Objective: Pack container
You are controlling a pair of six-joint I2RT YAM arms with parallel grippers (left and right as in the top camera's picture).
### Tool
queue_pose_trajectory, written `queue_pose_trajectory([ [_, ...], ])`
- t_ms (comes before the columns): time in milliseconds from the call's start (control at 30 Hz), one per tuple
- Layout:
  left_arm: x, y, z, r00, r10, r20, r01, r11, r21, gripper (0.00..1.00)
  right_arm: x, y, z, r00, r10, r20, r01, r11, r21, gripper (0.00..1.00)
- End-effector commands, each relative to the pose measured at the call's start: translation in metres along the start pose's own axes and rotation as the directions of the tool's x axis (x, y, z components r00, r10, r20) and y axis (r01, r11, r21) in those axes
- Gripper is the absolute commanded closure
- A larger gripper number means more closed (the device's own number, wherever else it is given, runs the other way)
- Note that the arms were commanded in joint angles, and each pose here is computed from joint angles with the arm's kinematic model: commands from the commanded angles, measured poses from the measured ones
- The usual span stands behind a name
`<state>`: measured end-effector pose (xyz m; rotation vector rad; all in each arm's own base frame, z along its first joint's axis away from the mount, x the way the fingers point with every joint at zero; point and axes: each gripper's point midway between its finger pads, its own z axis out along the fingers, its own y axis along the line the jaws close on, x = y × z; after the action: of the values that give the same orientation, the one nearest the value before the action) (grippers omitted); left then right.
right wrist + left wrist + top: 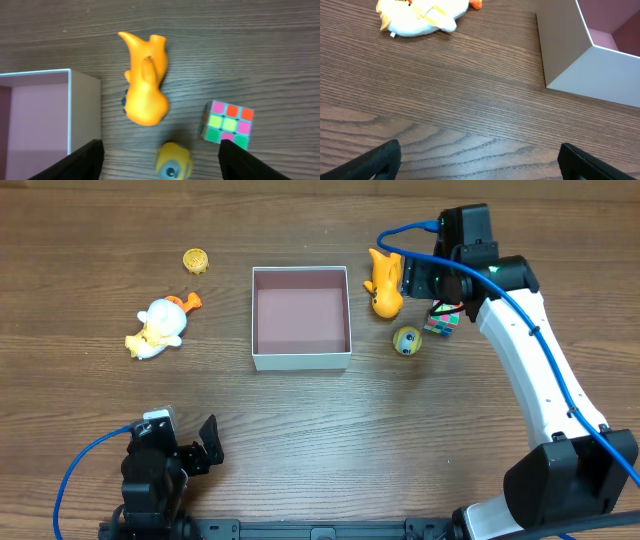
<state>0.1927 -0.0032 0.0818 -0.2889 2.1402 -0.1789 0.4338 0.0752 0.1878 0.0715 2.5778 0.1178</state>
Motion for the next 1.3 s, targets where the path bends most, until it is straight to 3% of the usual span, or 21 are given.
queue_pose_trajectory([
  [0, 0.002, 0.001, 0.002, 1.0, 0.015, 0.0, -0.015, 1.0, 0.0, 0.0, -0.018, -0.026, -0.006, 0.993, 0.101, 0.059, -0.105, 0.992, 0.068, 0.2],
  [400, 0.002, 0.001, 0.002, 1.0, 0.015, 0.0, -0.015, 1.0, 0.0, 0.0, 0.006, -0.063, 0.075, 0.944, 0.33, -0.003, -0.319, 0.916, 0.243, 0.18],
  [667, 0.002, 0.001, 0.002, 1.0, 0.016, 0.0, -0.016, 1.0, 0.0, 0.0, 0.016, -0.08, 0.086, 0.915, 0.402, 0.025, -0.386, 0.857, 0.342, 0.2],
  [767, 0.002, 0.001, 0.002, 1.0, 0.016, 0.0, -0.016, 1.0, 0.0, 0.0, 0.021, -0.086, 0.089, 0.912, 0.41, 0.016, -0.388, 0.847, 0.365, 0.19],
  [900, 0.002, 0.001, 0.002, 1.0, 0.015, 0.0, -0.015, 1.0, 0.0, 0.0, 0.035, -0.092, 0.101, 0.906, 0.422, -0.04, -0.376, 0.845, 0.381, 0.11],
  [1267, 0.002, 0.001, 0.002, 1.0, 0.015, 0.0, -0.015, 1.0, 0.0, 0.0, 0.04, -0.105, 0.113, 0.906, 0.414, -0.093, -0.358, 0.864, 0.354, 0.05],
])
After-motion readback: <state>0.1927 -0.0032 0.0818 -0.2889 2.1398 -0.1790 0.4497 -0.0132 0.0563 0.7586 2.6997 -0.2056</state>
